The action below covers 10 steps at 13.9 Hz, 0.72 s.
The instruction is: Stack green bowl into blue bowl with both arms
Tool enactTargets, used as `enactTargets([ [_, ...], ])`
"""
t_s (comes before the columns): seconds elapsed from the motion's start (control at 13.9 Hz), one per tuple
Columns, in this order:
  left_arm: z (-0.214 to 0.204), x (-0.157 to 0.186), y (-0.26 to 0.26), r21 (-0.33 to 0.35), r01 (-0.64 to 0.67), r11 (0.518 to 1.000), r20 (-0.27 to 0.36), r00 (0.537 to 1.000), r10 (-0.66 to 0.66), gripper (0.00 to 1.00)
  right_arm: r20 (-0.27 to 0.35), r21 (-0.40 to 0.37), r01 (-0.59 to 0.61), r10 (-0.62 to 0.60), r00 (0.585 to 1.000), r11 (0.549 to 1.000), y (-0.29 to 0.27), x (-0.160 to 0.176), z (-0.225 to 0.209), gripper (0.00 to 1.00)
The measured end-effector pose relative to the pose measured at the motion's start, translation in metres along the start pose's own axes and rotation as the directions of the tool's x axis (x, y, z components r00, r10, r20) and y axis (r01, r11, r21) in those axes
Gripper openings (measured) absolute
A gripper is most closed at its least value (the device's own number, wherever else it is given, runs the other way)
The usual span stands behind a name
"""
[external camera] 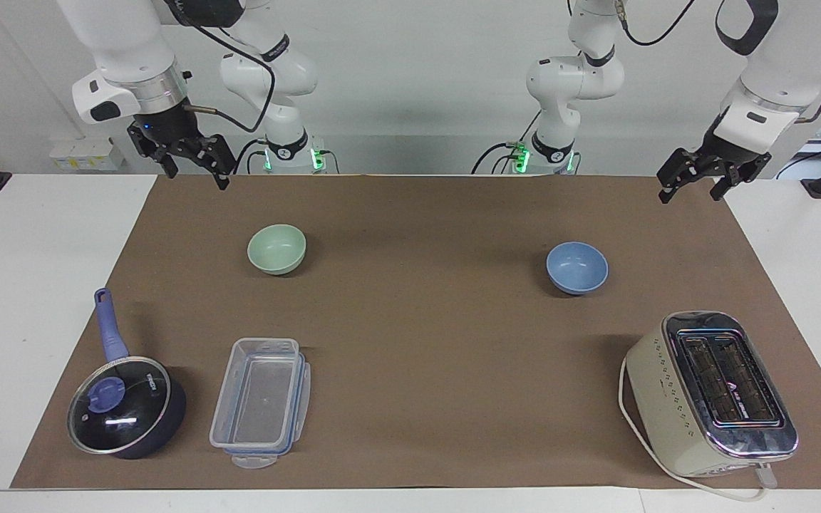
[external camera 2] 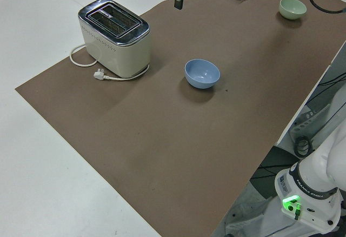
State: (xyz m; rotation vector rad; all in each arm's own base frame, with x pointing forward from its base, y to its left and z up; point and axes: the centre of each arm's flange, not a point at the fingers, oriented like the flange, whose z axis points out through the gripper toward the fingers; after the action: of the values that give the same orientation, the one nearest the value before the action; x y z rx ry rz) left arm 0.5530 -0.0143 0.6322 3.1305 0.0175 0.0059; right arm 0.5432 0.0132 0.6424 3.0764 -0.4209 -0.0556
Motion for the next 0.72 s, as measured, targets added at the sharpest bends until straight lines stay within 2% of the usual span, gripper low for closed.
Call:
enactTargets([
  [0.72, 0.0048, -0.0042, -0.0012, 0.000, 0.002, 1.000, 0.018, 1.000, -0.002, 1.00, -0.009, 0.006, 0.003, -0.003, 1.000, 1.000, -0.0018, 0.0008, -0.0003, 1.00],
])
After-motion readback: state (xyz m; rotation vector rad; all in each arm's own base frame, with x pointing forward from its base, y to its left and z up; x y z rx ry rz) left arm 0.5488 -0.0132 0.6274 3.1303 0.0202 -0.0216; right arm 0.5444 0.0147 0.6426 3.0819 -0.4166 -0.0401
